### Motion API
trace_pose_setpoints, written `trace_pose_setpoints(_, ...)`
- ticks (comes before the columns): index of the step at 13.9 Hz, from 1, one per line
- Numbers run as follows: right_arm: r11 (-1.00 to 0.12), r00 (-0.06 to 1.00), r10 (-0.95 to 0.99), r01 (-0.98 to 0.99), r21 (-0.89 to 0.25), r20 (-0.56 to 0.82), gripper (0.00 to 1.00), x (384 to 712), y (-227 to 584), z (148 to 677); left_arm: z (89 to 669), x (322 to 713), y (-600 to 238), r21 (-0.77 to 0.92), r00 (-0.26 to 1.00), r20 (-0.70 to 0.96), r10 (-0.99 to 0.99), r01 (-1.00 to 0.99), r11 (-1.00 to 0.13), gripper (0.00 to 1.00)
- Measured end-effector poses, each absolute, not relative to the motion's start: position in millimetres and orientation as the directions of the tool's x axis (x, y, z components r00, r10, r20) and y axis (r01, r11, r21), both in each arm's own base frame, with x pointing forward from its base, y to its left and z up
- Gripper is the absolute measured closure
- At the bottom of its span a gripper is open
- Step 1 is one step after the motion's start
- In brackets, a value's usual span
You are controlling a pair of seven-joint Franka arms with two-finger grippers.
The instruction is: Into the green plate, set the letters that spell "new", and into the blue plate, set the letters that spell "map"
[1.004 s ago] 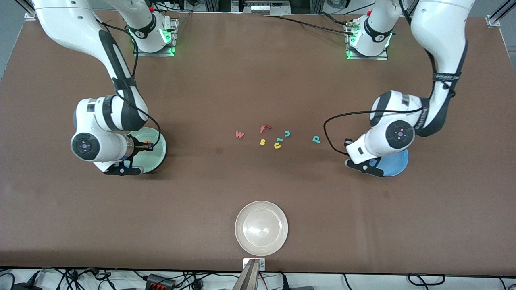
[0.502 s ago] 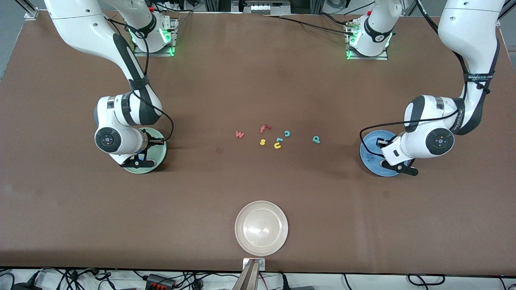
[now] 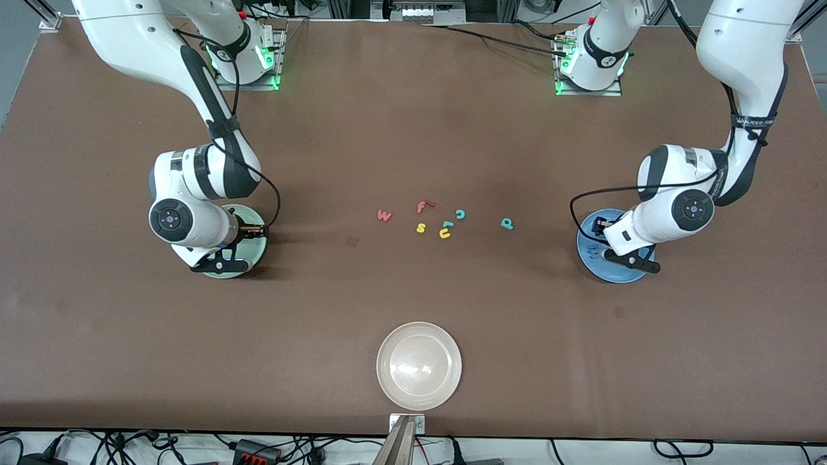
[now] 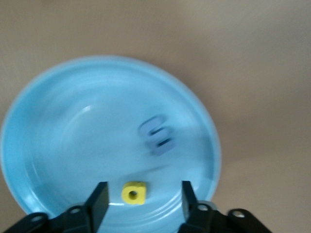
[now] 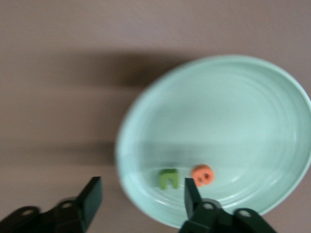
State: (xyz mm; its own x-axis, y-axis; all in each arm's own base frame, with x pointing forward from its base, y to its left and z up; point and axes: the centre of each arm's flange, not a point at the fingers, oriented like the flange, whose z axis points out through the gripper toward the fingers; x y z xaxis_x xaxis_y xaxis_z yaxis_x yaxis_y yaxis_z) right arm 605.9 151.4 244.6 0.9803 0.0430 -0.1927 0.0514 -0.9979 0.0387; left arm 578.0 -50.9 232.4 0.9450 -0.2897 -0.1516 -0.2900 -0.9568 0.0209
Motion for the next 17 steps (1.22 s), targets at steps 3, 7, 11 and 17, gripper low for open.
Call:
trace_pose_setpoints(3,-0.987,0.977,0.159,0.16,-0.004,-0.143,0.0,597,236,265,278,589,-100,0.015,0.934,-0.13,-0.332,-0.333,-0.943,0.0)
trace_pose_setpoints(7,-0.934,0.923,0.355,0.358,-0.009,-0.146,0.0,555,336,250,273,566,-201,0.002,0.941,-0.139,-0.31,-0.312,-0.95,0.0)
trace_pose_setpoints(11,-0.825,0.816,0.563,0.565,-0.029,-0.133,0.0,540,388,234,235,547,-262,0.028,0.934,-0.094,-0.345,-0.344,-0.938,0.03)
trace_pose_setpoints(17,-0.74,0.731,0.669,0.672,-0.029,-0.137,0.34,503,449,206,178,522,-277,0.013,0.894,-0.044,-0.446,-0.446,-0.895,0.05)
